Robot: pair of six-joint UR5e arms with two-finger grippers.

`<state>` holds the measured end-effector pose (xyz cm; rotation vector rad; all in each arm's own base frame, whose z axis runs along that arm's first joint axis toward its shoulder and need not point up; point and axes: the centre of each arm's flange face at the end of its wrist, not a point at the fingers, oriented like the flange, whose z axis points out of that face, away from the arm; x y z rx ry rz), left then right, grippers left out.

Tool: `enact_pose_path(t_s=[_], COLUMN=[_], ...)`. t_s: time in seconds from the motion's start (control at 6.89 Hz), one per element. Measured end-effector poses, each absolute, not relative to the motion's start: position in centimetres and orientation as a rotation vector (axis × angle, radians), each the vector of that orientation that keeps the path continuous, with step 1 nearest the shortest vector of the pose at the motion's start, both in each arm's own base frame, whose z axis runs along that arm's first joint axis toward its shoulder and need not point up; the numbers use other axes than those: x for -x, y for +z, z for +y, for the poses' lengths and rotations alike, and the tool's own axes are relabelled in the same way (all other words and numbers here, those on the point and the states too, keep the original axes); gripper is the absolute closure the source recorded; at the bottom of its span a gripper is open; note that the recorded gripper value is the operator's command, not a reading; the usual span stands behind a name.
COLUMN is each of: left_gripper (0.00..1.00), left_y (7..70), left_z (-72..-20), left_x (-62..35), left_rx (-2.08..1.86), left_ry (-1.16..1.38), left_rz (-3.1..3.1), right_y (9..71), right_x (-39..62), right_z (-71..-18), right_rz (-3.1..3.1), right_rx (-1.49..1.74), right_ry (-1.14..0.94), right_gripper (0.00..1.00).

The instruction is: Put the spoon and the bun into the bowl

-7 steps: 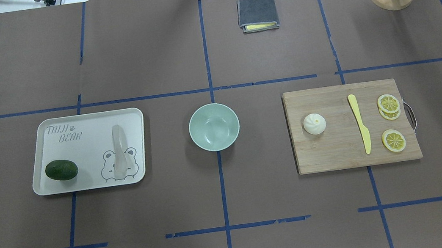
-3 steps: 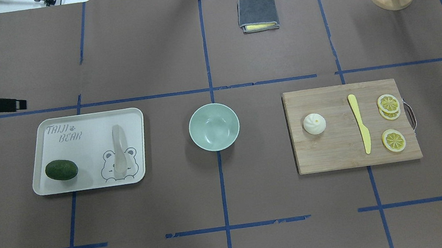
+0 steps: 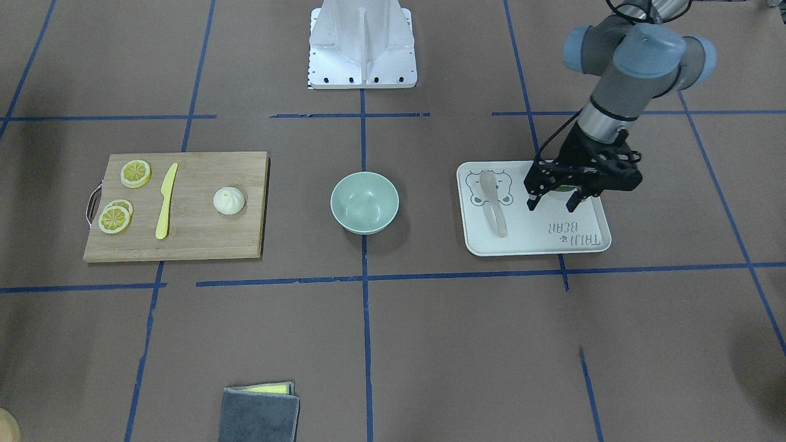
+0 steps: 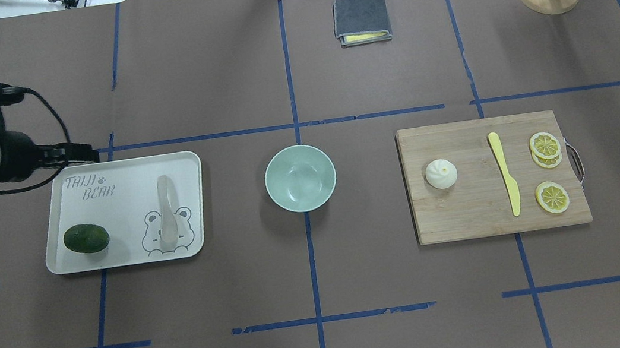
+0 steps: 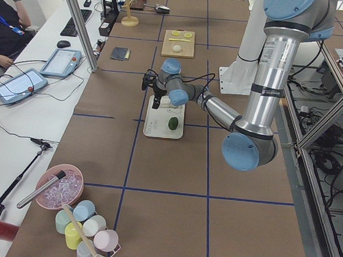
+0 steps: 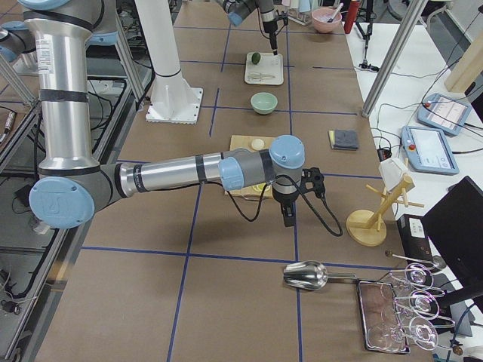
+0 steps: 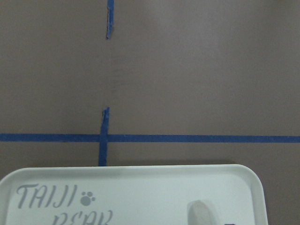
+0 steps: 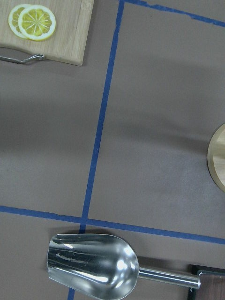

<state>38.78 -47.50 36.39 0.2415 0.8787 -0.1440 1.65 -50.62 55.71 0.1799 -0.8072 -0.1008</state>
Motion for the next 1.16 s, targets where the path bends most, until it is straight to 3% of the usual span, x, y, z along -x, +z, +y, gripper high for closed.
enact_pose_path(t_s=[0.29, 0.73, 0.87, 1.02, 1.16], left_gripper=[0.23, 0.33, 0.48, 0.77, 1.00], left_y=[36.7, 37.6, 38.0, 38.1, 37.9], left_z=[-46.2, -44.6, -44.6, -44.6, -44.7], left_x=[-42.8, -45.9, -46.4, -46.7, -46.8], left_rx=[-0.201, -0.187, -0.182, -0.180, -0.178], left_ry=[-0.111, -0.077, -0.073, -0.071, -0.078], left_rz=[0.844, 0.817, 0.809, 0.806, 0.809], right_y=[55.7, 55.8, 55.9, 55.9, 55.9], right_x=[-1.6, -1.6, -1.6, -1.6, -1.6], right_z=[-50.6, -50.6, -50.6, -50.6, -50.6], right_rz=[-0.808, -0.808, -0.808, -0.808, -0.808], right_rx=[-0.179, -0.177, -0.177, -0.176, -0.176], right_ry=[-0.101, -0.100, -0.100, -0.099, -0.099], right_gripper=[0.00, 0.00, 0.00, 0.00, 0.00])
